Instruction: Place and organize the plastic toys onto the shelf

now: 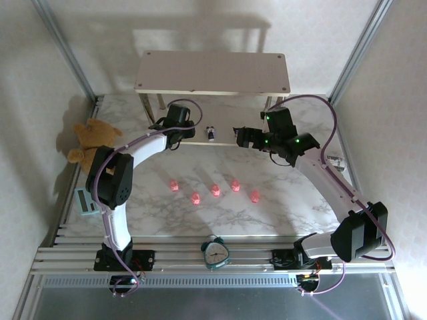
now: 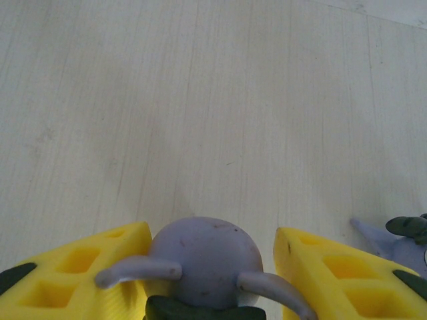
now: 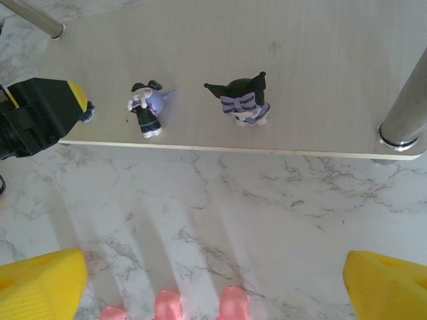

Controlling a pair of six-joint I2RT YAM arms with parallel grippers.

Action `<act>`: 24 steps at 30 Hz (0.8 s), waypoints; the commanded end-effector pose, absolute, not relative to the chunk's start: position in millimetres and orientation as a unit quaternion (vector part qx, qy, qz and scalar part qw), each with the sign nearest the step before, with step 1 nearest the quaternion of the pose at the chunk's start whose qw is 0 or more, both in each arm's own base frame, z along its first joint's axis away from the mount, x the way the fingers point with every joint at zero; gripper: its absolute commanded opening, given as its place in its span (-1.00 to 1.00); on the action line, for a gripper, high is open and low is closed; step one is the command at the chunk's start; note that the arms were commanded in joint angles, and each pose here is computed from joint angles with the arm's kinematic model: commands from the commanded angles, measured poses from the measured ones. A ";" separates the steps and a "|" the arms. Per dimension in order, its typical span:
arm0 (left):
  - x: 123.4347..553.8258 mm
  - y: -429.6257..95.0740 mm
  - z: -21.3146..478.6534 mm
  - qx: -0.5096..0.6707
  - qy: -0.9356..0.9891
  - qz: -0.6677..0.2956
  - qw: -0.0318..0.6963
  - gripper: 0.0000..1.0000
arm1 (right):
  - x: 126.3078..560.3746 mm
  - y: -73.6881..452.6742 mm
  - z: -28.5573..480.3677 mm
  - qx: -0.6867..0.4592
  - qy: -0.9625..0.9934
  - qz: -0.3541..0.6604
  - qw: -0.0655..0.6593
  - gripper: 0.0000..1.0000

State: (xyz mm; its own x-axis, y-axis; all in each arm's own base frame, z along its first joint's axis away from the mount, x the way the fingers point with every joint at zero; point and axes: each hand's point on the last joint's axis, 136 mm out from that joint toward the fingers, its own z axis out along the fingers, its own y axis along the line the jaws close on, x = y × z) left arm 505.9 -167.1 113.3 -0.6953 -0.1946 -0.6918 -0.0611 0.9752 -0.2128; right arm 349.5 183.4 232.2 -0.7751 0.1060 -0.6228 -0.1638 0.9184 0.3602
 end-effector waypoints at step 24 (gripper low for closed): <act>502.3 -161.4 115.6 -0.080 0.914 -0.078 0.390 0.06 | 351.5 181.2 245.2 -0.010 0.912 0.209 0.353 0.98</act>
State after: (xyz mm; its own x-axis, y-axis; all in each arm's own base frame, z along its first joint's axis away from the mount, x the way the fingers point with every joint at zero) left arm 506.8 -166.4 113.3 -0.6882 -0.1969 -0.6983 -0.0642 0.9752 -0.2118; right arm 350.0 183.6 232.9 -0.7730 0.1078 -0.6252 -0.1643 0.9178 0.3614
